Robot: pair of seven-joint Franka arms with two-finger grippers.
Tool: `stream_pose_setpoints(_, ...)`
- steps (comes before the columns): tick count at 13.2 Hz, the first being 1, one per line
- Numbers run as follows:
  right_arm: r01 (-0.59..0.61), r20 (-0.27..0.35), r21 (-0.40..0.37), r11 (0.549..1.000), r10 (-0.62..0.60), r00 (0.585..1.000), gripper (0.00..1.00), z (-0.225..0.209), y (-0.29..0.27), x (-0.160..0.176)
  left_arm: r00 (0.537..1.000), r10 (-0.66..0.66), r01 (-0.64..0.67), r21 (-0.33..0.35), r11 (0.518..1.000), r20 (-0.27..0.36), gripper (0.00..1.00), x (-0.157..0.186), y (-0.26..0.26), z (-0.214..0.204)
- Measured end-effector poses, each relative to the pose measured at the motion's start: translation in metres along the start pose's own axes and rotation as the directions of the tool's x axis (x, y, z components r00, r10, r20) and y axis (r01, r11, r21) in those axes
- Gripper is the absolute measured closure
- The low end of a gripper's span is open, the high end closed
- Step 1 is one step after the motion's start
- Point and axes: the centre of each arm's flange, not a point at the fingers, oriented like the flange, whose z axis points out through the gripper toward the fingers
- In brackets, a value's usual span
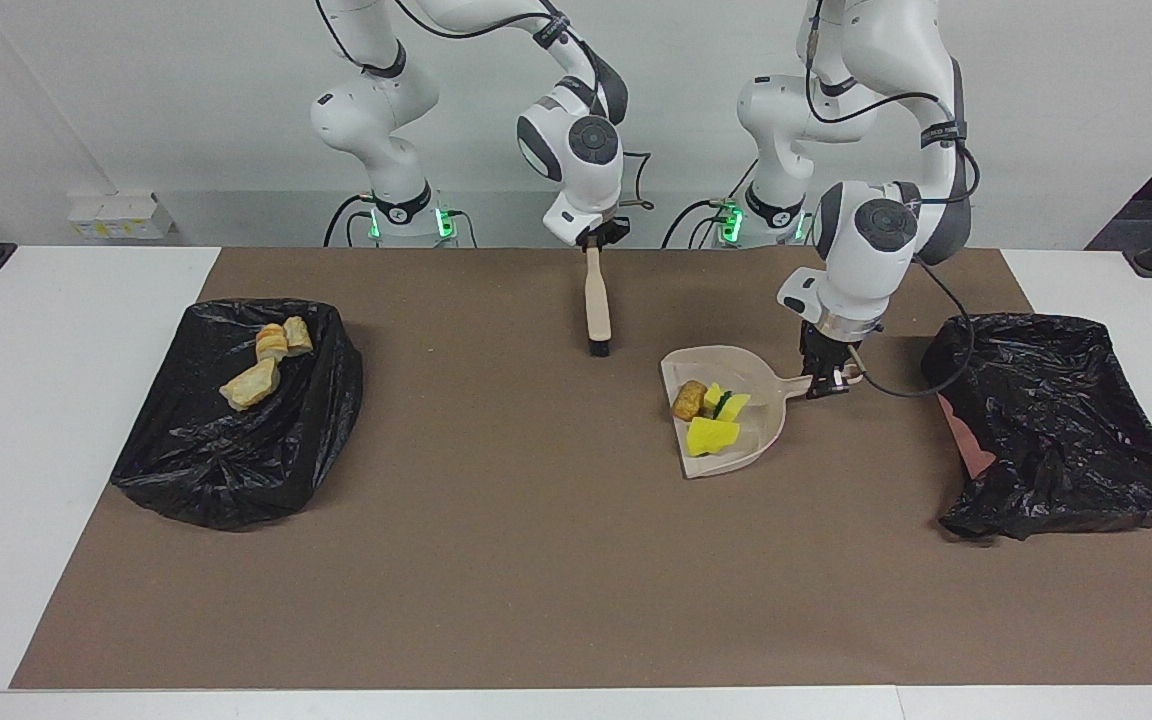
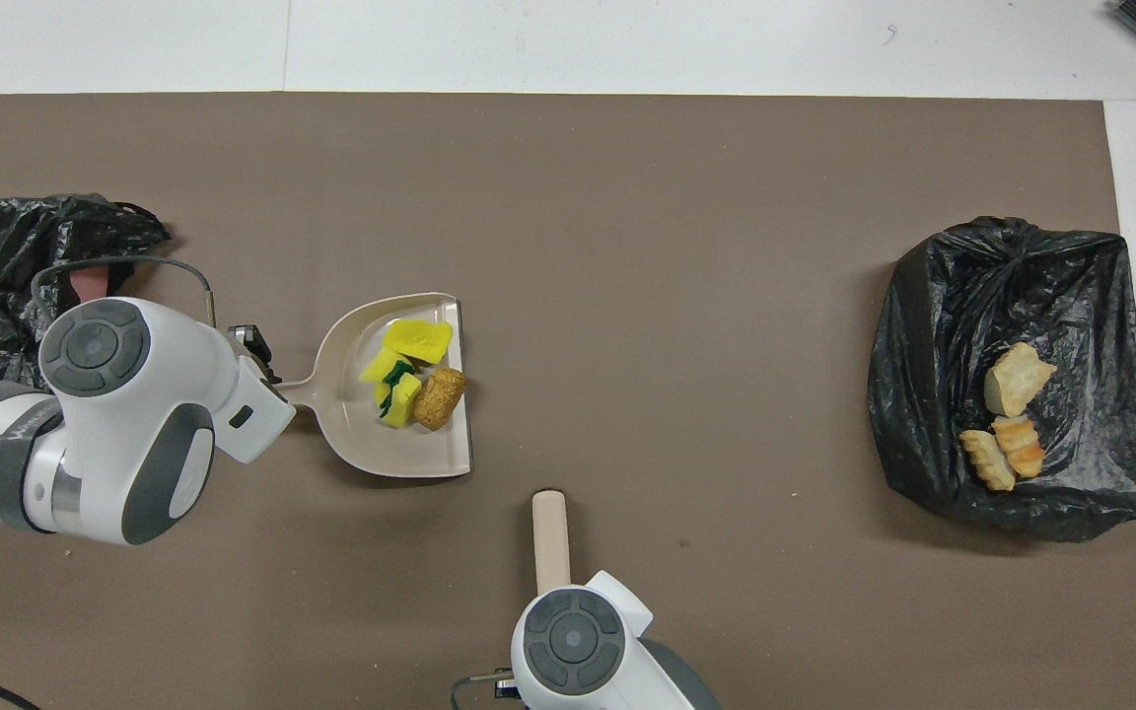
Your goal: Sweep and dump trash in bin
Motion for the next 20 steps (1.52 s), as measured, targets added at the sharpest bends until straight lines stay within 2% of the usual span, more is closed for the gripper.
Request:
stream_pose_setpoints(2,-0.003,-0.007,0.005,1.0,0.003,1.0,0.74,-0.001,0.001,0.002,1.0,0.008,-0.008,0.009,1.0,-0.015,0.68,-0.021,-0.008,-0.003)
stream_pose_setpoints(3,-0.002,-0.012,0.006,1.0,0.002,1.0,0.67,-0.003,0.001,0.003,0.999,0.015,-0.014,0.015,1.0,-0.037,0.68,-0.037,-0.013,-0.007)
stream_pose_setpoints(6,-0.002,-0.059,0.019,1.0,0.003,0.998,0.33,-0.023,0.001,0.018,0.996,0.02,-0.017,0.035,0.999,-0.082,0.68,-0.097,-0.033,-0.036)
stream_pose_setpoints(7,-0.012,-0.085,0.027,1.0,0.014,0.996,0.17,-0.035,0.006,0.029,0.996,0.008,-0.006,0.029,1.0,-0.094,0.68,-0.116,-0.037,-0.049)
stream_pose_setpoints(9,-0.037,-0.152,0.043,0.998,0.043,0.988,0.0,-0.067,0.021,0.058,0.992,-0.034,0.037,0.017,0.999,-0.121,0.68,-0.157,-0.041,-0.073)
stream_pose_setpoints(13,-0.143,-0.266,0.12,0.982,0.171,0.949,0.0,-0.143,0.084,0.126,0.975,-0.168,0.166,-0.026,0.986,-0.149,0.68,-0.255,-0.028,-0.092)
stream_pose_setpoints(17,-0.152,-0.384,0.089,0.984,0.175,0.907,0.0,-0.202,0.185,0.18,0.936,-0.305,0.304,-0.035,0.952,-0.176,0.68,-0.341,-0.004,-0.106)
stream_pose_setpoints(20,-0.169,-0.404,0.052,0.984,0.175,0.898,0.0,-0.259,0.262,0.194,0.912,-0.375,0.381,0.004,0.924,-0.166,0.68,-0.399,0.012,-0.127)
